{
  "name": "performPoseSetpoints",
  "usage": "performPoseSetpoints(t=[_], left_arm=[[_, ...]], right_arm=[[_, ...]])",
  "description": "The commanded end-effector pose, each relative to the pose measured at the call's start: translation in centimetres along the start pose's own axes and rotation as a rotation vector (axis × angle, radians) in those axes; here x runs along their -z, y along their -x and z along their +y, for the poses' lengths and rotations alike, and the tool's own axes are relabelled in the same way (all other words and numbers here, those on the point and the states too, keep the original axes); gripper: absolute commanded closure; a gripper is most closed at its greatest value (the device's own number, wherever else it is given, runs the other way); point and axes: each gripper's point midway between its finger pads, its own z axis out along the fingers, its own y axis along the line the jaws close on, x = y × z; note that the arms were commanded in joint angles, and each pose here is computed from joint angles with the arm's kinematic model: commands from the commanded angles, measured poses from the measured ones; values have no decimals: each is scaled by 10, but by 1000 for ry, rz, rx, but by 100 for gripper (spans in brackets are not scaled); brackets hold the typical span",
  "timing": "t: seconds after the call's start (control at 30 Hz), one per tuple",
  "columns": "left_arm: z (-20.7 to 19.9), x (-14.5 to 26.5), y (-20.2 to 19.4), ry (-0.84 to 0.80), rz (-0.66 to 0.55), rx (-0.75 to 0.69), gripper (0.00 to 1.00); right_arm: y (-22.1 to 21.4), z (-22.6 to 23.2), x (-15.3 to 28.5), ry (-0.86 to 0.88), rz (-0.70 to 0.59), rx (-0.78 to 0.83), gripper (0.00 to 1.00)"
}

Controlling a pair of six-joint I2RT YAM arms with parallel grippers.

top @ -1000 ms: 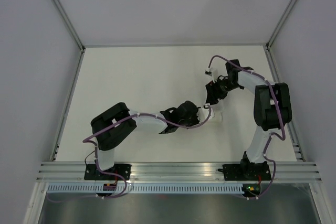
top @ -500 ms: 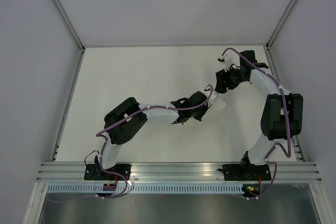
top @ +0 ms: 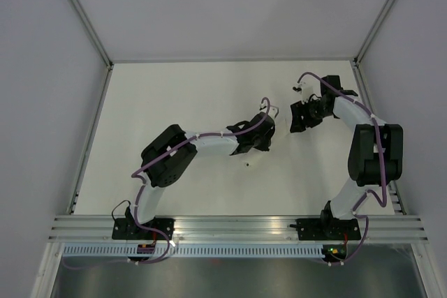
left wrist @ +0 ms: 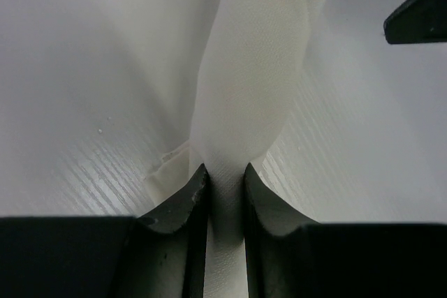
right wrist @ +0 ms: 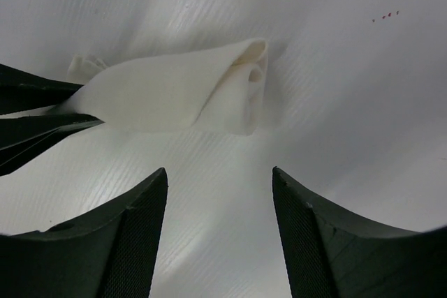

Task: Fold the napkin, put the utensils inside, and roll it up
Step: Roll the napkin at the center of the board.

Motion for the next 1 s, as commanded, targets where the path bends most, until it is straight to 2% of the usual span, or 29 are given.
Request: performPoseSetpoints(t=[0.0, 0.23, 0.5, 0.7, 0.97], left_arm=[[45, -10, -78, 179, 234, 40, 91], [47, -13, -77, 206, 225, 83, 90], [50, -13, -70, 237, 199, 138, 89], [52, -14, -66, 251, 186, 185, 83], [52, -19, -54, 242, 169, 245, 70]], right_arm=[[-20, 2, -4, -5, 69, -30, 34], [-44, 18, -38, 8, 170, -7, 41], [-36, 27, -76, 4, 214, -18, 45], [-24, 20, -96, -36, 224, -12, 45], [0, 16, -125, -53, 216, 16, 45]])
